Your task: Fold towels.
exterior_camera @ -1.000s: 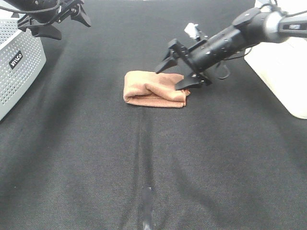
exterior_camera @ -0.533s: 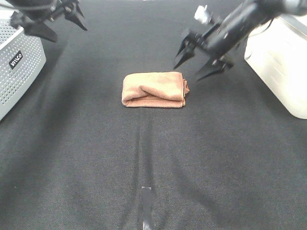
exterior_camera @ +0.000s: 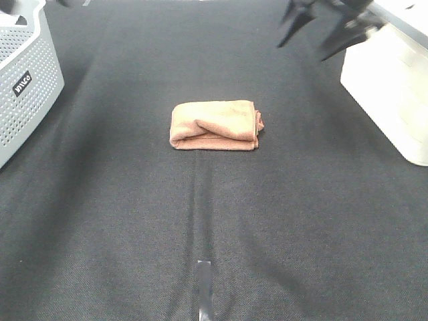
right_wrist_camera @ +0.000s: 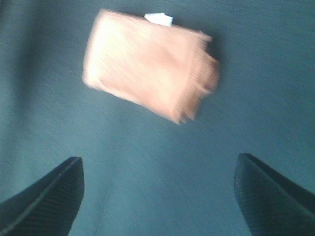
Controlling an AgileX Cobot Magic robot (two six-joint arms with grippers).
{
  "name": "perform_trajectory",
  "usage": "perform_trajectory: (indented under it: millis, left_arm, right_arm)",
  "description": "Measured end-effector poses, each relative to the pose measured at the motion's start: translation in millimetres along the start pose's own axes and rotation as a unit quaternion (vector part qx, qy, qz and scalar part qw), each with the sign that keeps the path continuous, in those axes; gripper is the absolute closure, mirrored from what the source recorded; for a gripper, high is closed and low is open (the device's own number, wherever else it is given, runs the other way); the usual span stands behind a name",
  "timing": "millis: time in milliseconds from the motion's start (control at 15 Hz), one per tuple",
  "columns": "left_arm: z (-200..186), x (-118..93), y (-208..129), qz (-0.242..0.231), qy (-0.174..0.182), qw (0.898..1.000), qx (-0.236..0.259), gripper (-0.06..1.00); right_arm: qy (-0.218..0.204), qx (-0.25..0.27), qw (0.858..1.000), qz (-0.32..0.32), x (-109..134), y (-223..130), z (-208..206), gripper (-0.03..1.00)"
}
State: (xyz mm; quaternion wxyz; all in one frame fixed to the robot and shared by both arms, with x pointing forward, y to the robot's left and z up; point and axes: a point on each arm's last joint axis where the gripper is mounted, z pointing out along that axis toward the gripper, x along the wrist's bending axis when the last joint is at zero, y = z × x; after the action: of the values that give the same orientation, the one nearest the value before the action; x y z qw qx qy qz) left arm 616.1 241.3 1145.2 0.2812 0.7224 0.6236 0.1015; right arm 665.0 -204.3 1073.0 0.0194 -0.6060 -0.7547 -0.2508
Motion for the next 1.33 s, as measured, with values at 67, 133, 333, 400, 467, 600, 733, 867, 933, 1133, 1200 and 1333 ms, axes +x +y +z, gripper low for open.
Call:
perform_trajectory:
  millis: [67,133,333,400,467,600,733,867,933,1133,1200,1333]
  left_arm:
    - [-13,-1,-13,0.006,0.012,1.0,0.002,0.12]
    - [-13,-1,-13,0.006,0.012,1.0,0.002,0.12]
    - [-57,-4,-75,0.018,0.042,0.999,0.014,0.12]
    - [-69,-5,-97,0.02,0.046,0.999,0.014,0.12]
    - [-80,-7,-117,0.022,0.048,0.999,0.012,0.12]
    - [-98,-9,-160,0.025,0.052,0.998,0.004,0.12]
    - [-114,-12,-200,0.03,0.053,0.998,-0.017,0.12]
    - [-128,-14,-245,0.036,0.053,0.997,-0.051,0.12]
    - [-132,-14,-265,0.039,0.053,0.996,-0.068,0.12]
    - [-135,-14,-329,0.052,0.053,0.988,-0.136,0.12]
    - [-133,-13,-343,0.055,0.053,0.985,-0.153,0.12]
    - [-128,-11,-363,0.06,0.053,0.981,-0.179,0.12]
  right_arm:
    - [-0.014,0.0,1.0,-0.001,3,-10,-14,0.18]
    - [-0.014,0.0,1.0,-0.001,3,-10,-14,0.18]
    - [-0.041,0.008,0.999,-0.008,16,-69,-60,0.18]
    - [-0.043,0.011,0.999,-0.008,20,-88,-70,0.18]
    - [-0.046,0.012,0.999,-0.01,23,-110,-81,0.18]
    - [-0.052,0.012,0.999,-0.01,27,-157,-94,0.18]
    - [-0.061,-0.003,0.998,-0.014,30,-204,-103,0.18]
    - [-0.066,-0.006,0.998,-0.015,28,-253,-101,0.18]
    - [-0.069,-0.011,0.997,-0.018,28,-276,-101,0.18]
    - [-0.099,-0.089,0.99,-0.049,24,-346,-102,0.18]
    - [-0.111,-0.125,0.984,-0.06,23,-359,-106,0.18]
    - [-0.124,-0.203,0.968,-0.08,26,-379,-120,0.18]
